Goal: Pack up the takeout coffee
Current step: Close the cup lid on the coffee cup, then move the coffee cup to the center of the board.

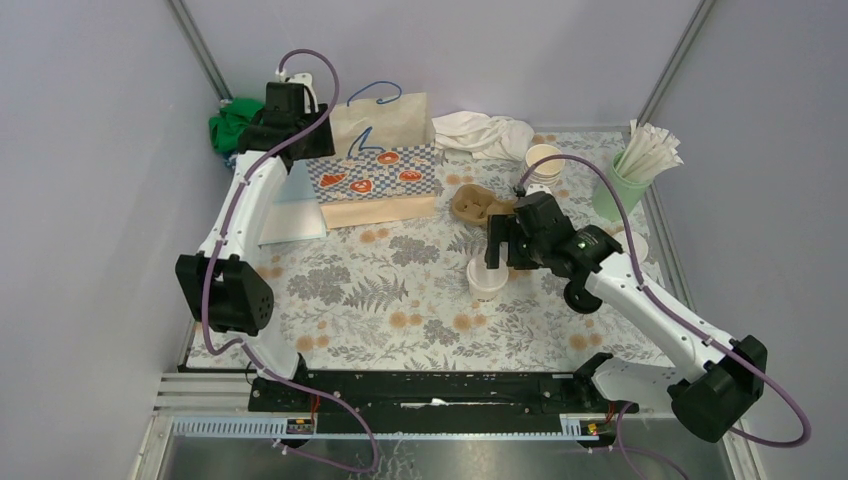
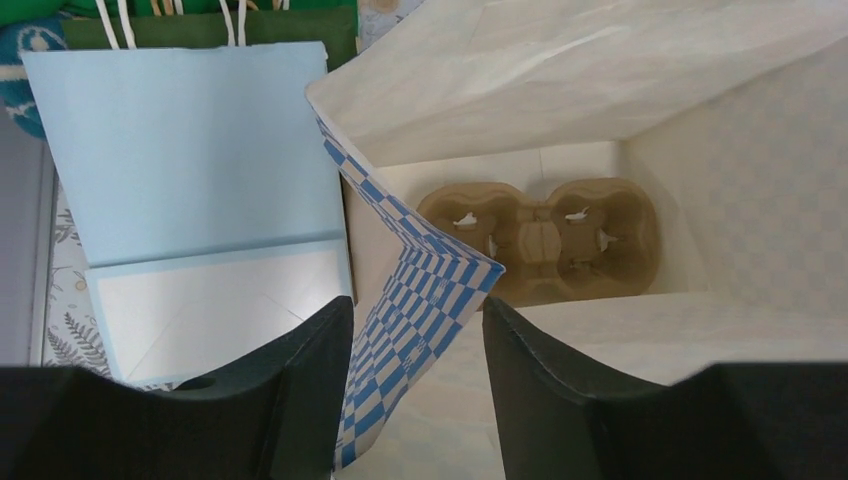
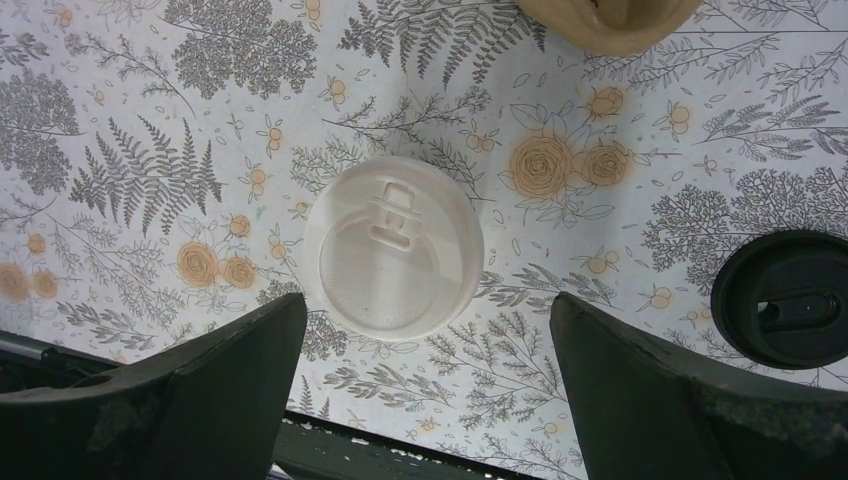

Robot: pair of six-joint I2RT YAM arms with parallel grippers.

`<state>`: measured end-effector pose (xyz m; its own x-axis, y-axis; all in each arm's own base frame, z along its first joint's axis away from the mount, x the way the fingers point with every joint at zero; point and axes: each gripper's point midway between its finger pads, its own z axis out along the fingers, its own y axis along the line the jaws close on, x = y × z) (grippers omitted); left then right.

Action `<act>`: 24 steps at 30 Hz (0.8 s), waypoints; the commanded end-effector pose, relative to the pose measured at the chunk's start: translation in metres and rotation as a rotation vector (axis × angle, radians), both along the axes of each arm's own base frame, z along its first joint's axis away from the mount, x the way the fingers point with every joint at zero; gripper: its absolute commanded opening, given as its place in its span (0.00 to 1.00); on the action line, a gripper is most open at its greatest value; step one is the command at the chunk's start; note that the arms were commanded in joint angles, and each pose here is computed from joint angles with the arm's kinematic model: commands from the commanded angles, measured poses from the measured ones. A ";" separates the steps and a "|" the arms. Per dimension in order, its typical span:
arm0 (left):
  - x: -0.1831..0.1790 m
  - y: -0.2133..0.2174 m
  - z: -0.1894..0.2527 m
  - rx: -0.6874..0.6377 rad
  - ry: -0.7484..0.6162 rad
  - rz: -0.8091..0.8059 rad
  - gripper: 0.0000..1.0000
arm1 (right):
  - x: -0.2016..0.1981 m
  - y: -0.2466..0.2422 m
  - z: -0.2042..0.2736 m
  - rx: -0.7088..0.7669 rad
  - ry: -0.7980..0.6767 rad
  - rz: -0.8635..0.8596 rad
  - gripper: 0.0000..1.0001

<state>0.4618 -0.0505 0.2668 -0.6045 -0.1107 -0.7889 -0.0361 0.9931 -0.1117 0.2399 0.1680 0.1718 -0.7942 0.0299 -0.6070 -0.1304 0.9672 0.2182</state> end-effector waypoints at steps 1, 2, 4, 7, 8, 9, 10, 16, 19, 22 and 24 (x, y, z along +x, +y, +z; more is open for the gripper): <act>0.005 0.003 0.042 0.005 -0.097 0.005 0.52 | 0.002 0.009 0.007 -0.012 0.005 0.026 1.00; 0.005 0.001 0.042 -0.003 -0.095 -0.003 0.50 | 0.003 0.007 0.007 -0.024 0.005 0.021 1.00; 0.007 -0.001 0.041 -0.020 -0.088 0.000 0.40 | 0.007 0.001 0.009 -0.053 -0.007 -0.011 1.00; 0.010 -0.009 0.036 -0.068 -0.066 -0.004 0.14 | 0.011 -0.014 0.010 -0.086 -0.026 -0.073 1.00; 0.012 -0.013 0.034 -0.092 -0.059 -0.008 0.08 | 0.011 -0.017 0.010 -0.083 -0.026 -0.085 1.00; 0.012 -0.018 0.033 -0.120 -0.052 -0.020 0.03 | 0.012 -0.020 0.010 -0.079 -0.022 -0.096 1.00; 0.014 -0.022 0.030 -0.145 -0.042 -0.024 0.00 | 0.012 -0.022 0.009 -0.071 -0.018 -0.103 1.00; 0.020 -0.044 0.031 -0.309 -0.023 -0.018 0.00 | 0.012 -0.036 0.011 -0.067 -0.022 -0.131 1.00; 0.013 -0.055 0.039 -0.371 -0.014 -0.050 0.00 | 0.007 -0.028 0.011 -0.048 -0.004 -0.072 1.00; -0.001 -0.053 0.045 -0.376 -0.022 -0.045 0.00 | -0.001 -0.021 0.011 -0.045 0.040 -0.005 1.00; -0.012 -0.052 0.046 -0.374 -0.020 -0.045 0.00 | -0.003 -0.016 0.012 -0.031 0.047 0.016 1.00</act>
